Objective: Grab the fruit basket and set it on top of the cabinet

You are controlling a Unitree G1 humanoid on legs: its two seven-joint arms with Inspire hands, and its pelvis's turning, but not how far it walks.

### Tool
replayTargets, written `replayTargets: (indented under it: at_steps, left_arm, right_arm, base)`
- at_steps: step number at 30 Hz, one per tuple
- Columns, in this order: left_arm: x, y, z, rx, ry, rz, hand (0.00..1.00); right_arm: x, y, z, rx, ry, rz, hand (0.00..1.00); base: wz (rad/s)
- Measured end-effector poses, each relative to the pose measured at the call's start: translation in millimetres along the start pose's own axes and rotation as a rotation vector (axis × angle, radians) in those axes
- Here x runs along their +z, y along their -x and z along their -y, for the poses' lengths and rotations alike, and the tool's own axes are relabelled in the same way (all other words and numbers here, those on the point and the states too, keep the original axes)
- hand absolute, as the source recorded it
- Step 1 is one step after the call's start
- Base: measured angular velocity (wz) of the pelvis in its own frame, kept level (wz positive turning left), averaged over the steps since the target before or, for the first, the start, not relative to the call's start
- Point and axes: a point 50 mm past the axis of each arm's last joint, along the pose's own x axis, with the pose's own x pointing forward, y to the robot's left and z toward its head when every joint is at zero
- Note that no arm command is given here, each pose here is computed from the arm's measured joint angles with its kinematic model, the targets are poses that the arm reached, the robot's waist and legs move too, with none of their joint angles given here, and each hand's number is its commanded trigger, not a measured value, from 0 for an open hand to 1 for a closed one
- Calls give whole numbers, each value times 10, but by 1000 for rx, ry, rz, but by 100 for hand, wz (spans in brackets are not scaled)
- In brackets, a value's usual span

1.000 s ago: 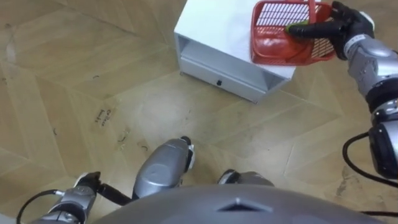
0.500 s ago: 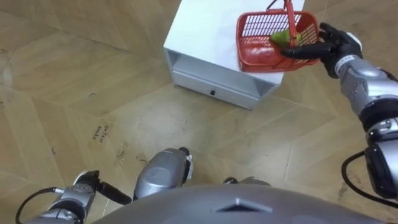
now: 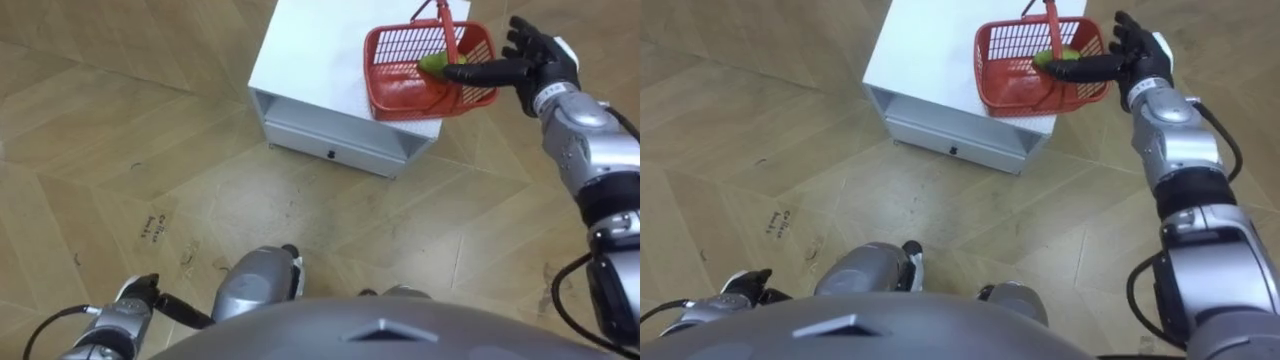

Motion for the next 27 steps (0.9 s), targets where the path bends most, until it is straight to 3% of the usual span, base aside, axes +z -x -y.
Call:
replayTargets:
  at_steps: [9,14,20,27]
  left_arm:
    - [-55,9,-107,66,105,-1,0]
    - [-80,26,-126,115,115,25,0]
    - [-66,32,-52,112,122,53,0]
    - [-187,52,138,98,49,23,0]
  right_arm:
    - [-679,369,402,-233,-71,-150,0]
    - [-1535,824,553,-366,-28,-443,0]
    - [-2257,1400,452,-403,1,-757,0]
    - [-2564,1692,279,-321,-13,-924,0]
  base:
    - [-4]
    - [-10]
    - [-21]
    - [-3]
